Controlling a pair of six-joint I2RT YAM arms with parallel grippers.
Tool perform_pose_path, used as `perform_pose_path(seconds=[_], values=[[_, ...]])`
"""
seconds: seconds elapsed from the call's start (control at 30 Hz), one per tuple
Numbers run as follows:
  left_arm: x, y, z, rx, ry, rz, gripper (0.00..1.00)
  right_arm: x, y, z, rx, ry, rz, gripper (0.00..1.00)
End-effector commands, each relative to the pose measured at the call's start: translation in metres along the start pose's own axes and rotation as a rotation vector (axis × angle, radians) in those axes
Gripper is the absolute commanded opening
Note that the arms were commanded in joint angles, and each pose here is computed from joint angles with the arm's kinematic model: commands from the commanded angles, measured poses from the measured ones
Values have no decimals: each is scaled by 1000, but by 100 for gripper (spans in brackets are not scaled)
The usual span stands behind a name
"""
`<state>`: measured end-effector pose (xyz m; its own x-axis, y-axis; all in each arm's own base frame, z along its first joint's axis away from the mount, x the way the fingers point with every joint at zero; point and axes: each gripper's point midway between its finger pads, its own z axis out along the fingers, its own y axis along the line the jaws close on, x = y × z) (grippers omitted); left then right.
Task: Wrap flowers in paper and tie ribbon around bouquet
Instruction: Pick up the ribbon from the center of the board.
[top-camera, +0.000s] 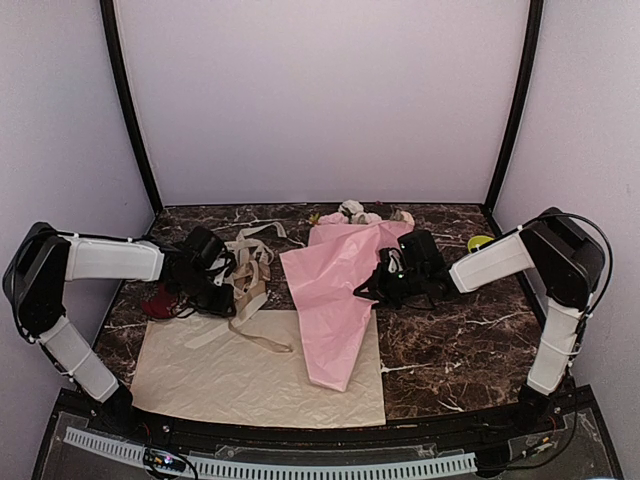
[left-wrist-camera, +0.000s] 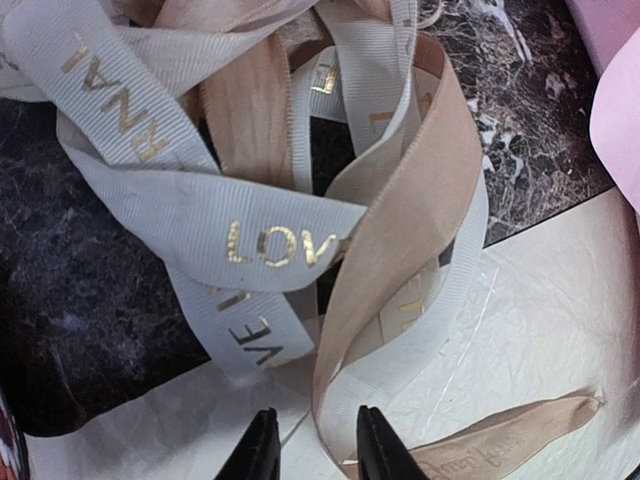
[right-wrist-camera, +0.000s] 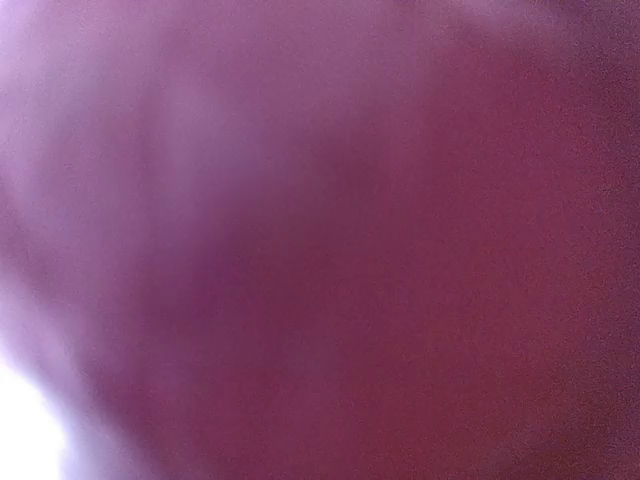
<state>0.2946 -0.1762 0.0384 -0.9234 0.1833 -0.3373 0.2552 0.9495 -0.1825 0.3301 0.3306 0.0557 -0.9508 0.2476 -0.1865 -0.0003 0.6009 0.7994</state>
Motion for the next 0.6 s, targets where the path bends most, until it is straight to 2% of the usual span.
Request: perform_pose_path(seconds=[0.0, 0.03, 0.07, 0.17, 0.4, 0.47, 0.57], values=[[10, -3, 1, 25, 28, 11, 8, -9, 21, -5, -56, -24, -41, 0], [9, -4, 0, 31, 28, 10, 1, -9, 21, -5, -55, -25, -42, 0], [5, -7, -3, 37, 17, 13, 0, -9, 22, -6, -55, -26, -42, 0], [-20, -12, -27, 39, -71, 38, 0, -10, 21, -5, -51, -26, -45, 0], [-88, 4, -96, -124, -300, 110, 0, -9, 20, -5, -59, -29, -41, 0], [-129, 10, -141, -163, -425, 109, 0, -9, 20, -3, -59, -26, -39, 0], [-192, 36, -259, -306, -671, 77, 0, -9, 18, 0, -61, -19, -39, 0]])
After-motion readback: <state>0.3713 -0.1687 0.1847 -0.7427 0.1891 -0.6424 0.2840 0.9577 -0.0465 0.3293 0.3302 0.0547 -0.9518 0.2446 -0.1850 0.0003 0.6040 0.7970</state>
